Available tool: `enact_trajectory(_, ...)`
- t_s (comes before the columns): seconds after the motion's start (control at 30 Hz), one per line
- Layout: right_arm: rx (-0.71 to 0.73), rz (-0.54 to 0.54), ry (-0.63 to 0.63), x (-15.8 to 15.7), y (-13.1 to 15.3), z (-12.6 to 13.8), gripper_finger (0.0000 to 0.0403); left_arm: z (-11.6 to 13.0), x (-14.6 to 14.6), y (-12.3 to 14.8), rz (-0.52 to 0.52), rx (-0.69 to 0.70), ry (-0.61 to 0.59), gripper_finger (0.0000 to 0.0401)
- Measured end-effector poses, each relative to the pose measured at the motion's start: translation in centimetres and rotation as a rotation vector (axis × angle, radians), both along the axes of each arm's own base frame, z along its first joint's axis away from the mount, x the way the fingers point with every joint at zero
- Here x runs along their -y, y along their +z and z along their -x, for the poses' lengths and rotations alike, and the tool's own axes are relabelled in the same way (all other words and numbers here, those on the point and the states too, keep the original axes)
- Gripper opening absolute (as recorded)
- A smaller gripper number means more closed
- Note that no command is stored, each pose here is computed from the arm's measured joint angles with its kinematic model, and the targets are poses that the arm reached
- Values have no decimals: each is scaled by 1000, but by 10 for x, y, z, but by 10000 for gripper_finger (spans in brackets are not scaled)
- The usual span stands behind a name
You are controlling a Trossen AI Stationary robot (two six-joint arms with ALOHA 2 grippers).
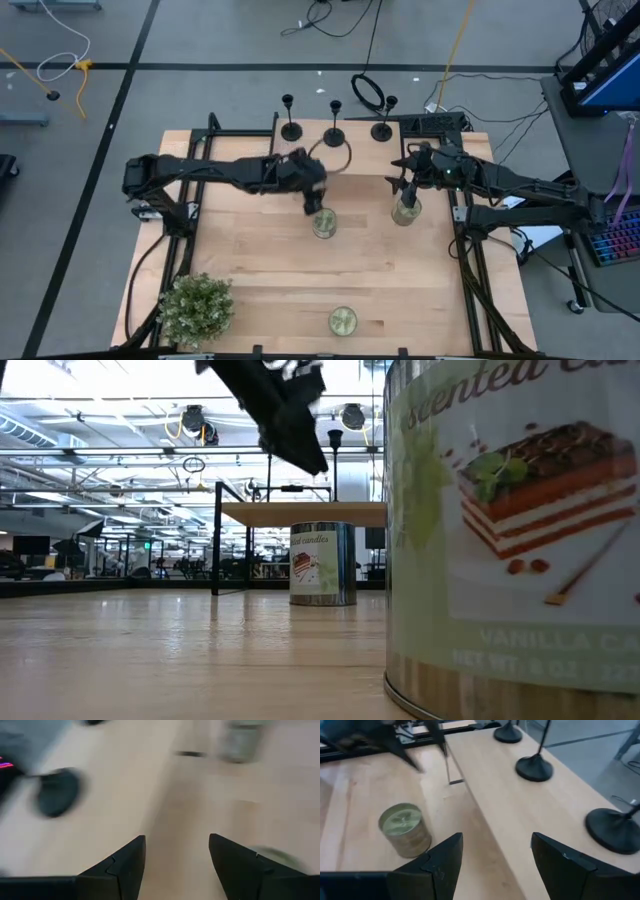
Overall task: Pick & Place candle stick holders
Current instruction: Put the top left light green scented candle on the shelf
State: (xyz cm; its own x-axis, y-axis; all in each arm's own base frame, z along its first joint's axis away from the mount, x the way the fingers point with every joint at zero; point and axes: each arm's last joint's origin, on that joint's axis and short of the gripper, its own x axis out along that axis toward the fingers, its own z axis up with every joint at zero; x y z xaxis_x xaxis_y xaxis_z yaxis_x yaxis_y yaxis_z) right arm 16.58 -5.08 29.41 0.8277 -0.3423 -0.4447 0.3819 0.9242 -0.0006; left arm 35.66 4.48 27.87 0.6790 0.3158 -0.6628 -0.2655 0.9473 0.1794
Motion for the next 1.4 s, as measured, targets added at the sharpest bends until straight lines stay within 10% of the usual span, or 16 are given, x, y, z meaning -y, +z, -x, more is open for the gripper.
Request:
enact_trajectory(0.37,-5,-1,74,-12,0,-3,228,-12,85,-40,111,-174,-402,225)
enact_trajectory(0.77,-8,-1,92,-16,-1,-4,228,-27,72,-78,27,-275,-280,221)
enact_trajectory(1.13,-9,-1,90,-16,-1,-4,228,-26,56,-81,49,-298,-241,23)
enact_trajectory(1.4,-10,-1,90,-16,-1,-4,228,-14,55,-43,75,-228,-237,6)
